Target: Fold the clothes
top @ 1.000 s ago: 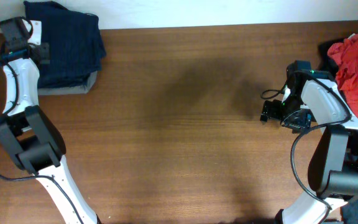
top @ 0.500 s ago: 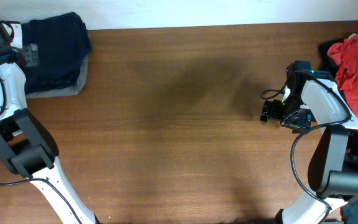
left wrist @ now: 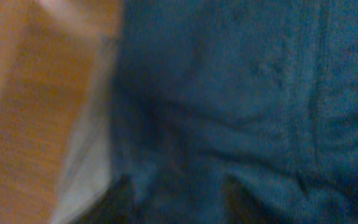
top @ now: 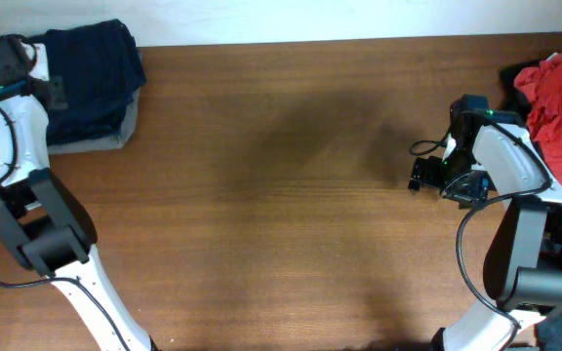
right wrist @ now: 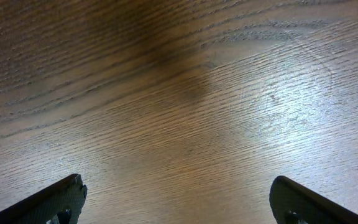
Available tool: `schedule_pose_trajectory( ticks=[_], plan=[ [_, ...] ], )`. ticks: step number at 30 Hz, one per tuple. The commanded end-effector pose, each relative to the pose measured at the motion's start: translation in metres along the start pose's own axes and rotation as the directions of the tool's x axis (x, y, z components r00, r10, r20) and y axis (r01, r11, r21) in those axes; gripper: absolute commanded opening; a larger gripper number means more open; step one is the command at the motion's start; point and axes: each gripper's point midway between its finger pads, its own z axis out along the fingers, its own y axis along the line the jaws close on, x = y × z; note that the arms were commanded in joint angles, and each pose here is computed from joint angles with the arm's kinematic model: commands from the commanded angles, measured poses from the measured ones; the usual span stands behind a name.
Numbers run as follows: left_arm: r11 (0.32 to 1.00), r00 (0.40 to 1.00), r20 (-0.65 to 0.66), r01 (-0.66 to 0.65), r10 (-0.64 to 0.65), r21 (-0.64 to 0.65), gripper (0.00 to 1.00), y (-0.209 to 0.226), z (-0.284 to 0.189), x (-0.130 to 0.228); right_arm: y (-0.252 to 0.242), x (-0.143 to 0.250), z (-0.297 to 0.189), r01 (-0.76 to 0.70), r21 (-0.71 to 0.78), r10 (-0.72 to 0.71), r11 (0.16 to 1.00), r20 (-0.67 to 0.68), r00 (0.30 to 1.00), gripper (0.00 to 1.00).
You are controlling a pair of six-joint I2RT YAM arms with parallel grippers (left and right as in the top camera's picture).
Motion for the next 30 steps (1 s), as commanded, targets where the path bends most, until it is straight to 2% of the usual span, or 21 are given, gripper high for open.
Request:
schedule_pose_trajectory(
  ticks=[1,2,7,11,16,20,24,30],
  plan=[
    [0.994,0.994,-0.015,0.109,-0.109,0.029,0.23,-0.01,-0.012,-0.004,0.0,-0.005,-0.012,0.003,-0.009,-0.002,1.0,0.038,0.999,0.99],
    [0.991,0.99,-0.045,0.133,-0.132,0.032,0.15,-0.012,-0.012,0.003,0.0,-0.005,-0.012,0.003,-0.01,-0.002,1.0,0.038,0.999,0.99],
    [0.987,0.978,-0.148,0.157,-0.15,0.042,0.06,-0.019,-0.012,0.029,0.0,-0.005,-0.012,0.003,-0.009,-0.002,1.0,0.038,0.999,0.99],
    [0.986,0.967,-0.204,0.165,-0.155,0.033,0.05,-0.015,0.003,0.051,0.0,-0.005,-0.012,0.003,-0.01,-0.002,1.0,0.038,0.999,0.99],
    [0.984,0.929,-0.333,0.179,-0.162,0.022,0.02,-0.011,0.037,0.103,0.0,-0.005,-0.012,0.003,-0.01,-0.002,1.0,0.038,0.999,0.99],
    [0.981,0.917,-0.357,0.195,-0.179,0.01,0.01,-0.001,0.042,0.115,0.0,-0.005,-0.012,0.003,-0.01,-0.002,1.0,0.038,0.999,0.99],
    [0.979,0.932,-0.305,0.205,-0.195,0.0,0.01,0.012,0.02,0.09,0.0,-0.005,-0.012,0.003,-0.009,-0.002,1.0,0.038,0.999,0.99],
    [0.979,0.976,-0.078,0.202,-0.201,0.0,0.01,0.025,-0.05,0.008,0.0,-0.005,-0.012,0.003,-0.01,-0.002,1.0,0.038,0.999,0.99]
  ],
)
